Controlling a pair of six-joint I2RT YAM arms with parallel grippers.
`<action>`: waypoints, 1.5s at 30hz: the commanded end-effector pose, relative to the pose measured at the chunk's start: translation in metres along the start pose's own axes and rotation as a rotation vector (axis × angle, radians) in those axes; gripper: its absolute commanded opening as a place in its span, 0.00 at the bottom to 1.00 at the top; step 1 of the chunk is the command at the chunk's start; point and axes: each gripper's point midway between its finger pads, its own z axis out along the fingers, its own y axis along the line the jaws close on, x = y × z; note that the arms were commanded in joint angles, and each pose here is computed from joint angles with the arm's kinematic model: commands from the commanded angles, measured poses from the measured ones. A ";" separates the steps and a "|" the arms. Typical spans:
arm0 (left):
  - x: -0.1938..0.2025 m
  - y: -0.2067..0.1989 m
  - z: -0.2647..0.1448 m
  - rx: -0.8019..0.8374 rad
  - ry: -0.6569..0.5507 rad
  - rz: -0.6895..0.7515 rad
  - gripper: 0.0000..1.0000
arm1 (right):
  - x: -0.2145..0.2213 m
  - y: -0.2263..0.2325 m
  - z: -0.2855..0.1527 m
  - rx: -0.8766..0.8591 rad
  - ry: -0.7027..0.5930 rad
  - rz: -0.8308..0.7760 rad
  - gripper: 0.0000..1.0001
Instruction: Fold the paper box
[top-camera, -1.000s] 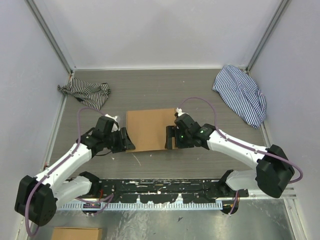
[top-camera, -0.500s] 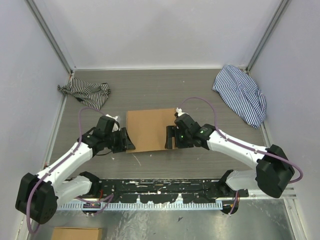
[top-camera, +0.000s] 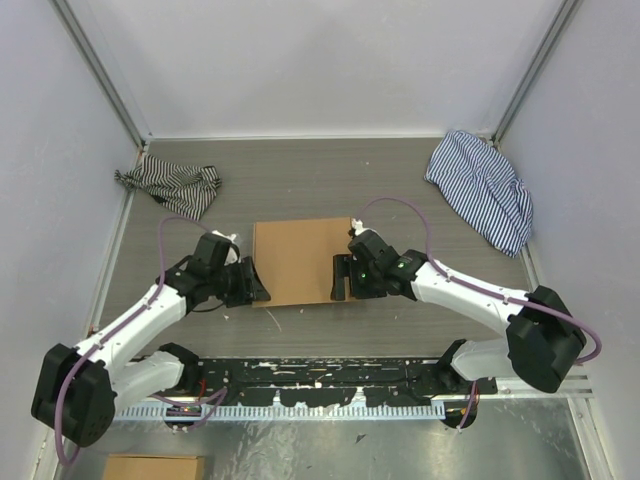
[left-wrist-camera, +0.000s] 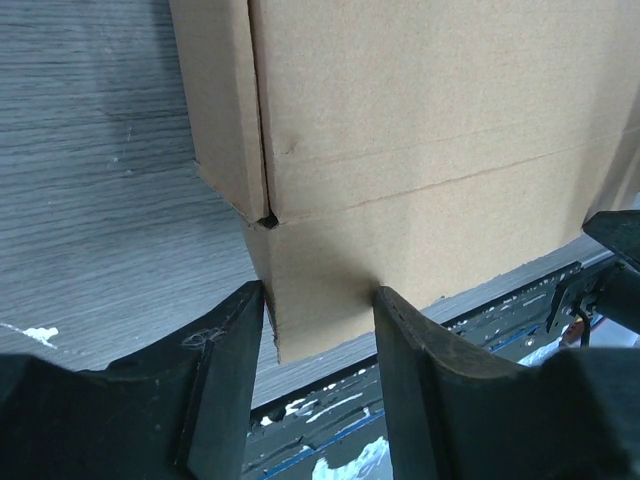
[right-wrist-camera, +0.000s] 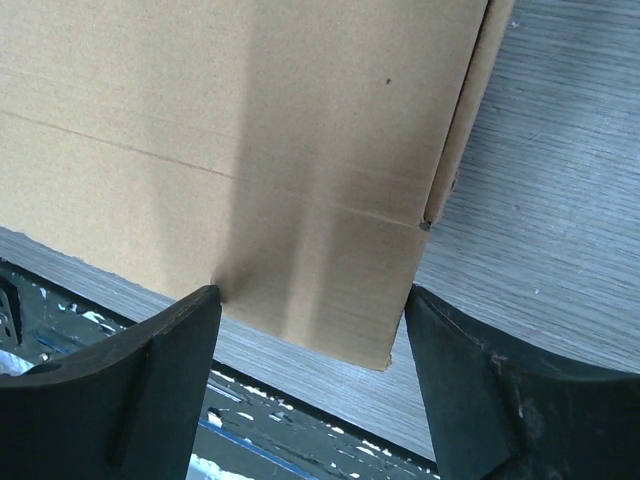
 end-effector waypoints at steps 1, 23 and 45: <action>-0.006 -0.006 -0.014 -0.005 -0.015 0.029 0.55 | -0.013 0.018 -0.004 -0.067 -0.052 -0.008 0.79; -0.006 0.003 -0.014 -0.056 -0.013 0.048 0.55 | -0.011 0.015 0.004 -0.032 -0.050 -0.015 0.79; -0.007 0.033 0.013 -0.155 -0.036 0.036 0.44 | -0.005 -0.008 0.027 0.082 -0.044 -0.016 0.71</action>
